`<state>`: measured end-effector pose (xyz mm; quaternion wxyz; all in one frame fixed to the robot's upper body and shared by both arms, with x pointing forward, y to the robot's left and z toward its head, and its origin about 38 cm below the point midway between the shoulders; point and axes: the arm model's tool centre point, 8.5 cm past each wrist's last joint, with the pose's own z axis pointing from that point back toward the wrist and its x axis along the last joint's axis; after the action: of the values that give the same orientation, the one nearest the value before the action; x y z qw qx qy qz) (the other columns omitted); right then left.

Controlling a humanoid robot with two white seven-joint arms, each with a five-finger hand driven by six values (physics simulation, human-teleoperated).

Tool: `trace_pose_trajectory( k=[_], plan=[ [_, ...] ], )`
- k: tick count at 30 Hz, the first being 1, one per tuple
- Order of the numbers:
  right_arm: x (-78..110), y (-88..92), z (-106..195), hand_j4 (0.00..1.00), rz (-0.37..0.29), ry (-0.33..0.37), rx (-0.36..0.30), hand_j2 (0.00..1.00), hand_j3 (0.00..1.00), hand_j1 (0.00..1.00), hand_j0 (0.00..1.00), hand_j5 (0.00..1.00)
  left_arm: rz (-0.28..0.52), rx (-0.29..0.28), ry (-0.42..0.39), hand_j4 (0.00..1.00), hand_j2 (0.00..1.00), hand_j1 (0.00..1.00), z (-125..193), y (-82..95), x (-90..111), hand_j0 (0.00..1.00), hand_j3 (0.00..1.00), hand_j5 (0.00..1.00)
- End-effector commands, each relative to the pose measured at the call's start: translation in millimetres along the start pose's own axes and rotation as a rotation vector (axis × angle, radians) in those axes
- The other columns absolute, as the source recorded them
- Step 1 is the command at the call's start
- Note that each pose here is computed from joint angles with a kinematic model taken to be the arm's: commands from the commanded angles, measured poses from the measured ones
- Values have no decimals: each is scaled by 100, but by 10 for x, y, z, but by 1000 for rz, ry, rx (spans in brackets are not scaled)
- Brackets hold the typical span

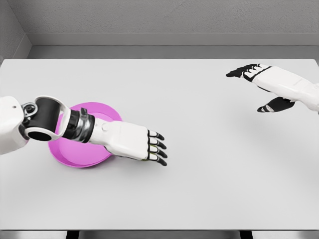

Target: Put the apple on the plate with both arms

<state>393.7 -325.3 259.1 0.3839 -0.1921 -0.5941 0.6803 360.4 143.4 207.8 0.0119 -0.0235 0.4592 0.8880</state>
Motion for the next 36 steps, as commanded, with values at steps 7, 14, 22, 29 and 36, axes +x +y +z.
trace_pose_trajectory(
  k=[7,14,22,29,36],
  plan=[
    [18,15,-26,100,-11,-8,-4,100,100,100,100,100,2,-10,-10,100,100,100,-134,29,-77,100,100,100],
    [20,20,-28,100,-11,-9,-3,100,100,100,100,100,2,-29,2,100,100,100,-158,-9,-134,100,100,100],
    [20,20,-28,100,-11,-9,-3,100,100,100,100,100,-20,-59,17,100,100,100,-149,-42,-168,100,100,100],
    [22,25,-30,100,-11,-9,-2,100,100,100,100,100,-8,-72,23,100,100,100,-146,-92,-196,100,100,100],
    [22,23,-30,100,-12,-9,-3,100,100,100,100,100,2,-71,31,100,100,100,-137,-108,-228,100,100,100]
  ],
)
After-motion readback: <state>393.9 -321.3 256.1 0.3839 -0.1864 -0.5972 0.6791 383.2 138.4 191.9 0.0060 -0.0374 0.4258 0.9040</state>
